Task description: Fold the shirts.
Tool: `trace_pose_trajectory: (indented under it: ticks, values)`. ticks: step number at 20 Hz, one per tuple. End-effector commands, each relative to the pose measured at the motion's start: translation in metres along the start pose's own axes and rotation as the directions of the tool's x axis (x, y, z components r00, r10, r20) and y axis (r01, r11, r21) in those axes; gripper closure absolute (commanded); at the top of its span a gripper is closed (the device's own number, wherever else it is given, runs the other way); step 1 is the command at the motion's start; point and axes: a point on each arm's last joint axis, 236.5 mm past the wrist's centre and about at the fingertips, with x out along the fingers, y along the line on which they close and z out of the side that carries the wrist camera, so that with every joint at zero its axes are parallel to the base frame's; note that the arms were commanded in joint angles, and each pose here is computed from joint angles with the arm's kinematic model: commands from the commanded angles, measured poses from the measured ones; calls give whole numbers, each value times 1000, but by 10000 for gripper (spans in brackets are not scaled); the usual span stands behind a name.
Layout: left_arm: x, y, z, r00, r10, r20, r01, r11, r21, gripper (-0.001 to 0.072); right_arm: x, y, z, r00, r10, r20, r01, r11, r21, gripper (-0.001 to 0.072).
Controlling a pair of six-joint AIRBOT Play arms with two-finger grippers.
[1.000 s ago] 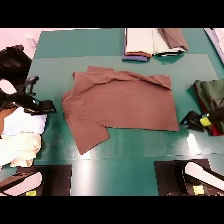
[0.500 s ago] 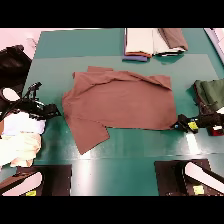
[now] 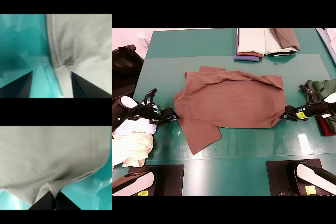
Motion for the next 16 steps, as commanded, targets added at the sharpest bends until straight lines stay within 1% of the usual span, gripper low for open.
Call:
trace_pose_trajectory:
  ticks: [1,5,9,10,12,13,16]
  values:
    - [14,-7,-5,998,-63,-7,62,998,-31,158,-2,15,7,1000,4,8,-3,999,-46,696]
    - [16,-13,-5,996,-83,-9,83,996,-40,158,-2,15,6,1000,4,6,-4,1000,-30,696]
    - [27,-35,-16,997,-74,-31,76,994,75,159,-2,16,4,1000,8,-2,-8,1000,-22,696]
    - [28,-36,-17,997,-72,-31,74,994,84,241,-2,16,4,1000,9,-4,-9,1000,-23,696]
    - [24,-38,-14,997,-70,-34,73,992,100,663,-5,18,5,1000,6,12,-6,1000,-30,696]
    - [19,-40,-9,998,-64,-27,67,990,123,687,-9,19,8,999,3,36,-1,999,-38,696]
    - [-17,-72,22,995,-97,14,92,972,214,688,-40,33,26,989,-1,149,15,996,-93,696]
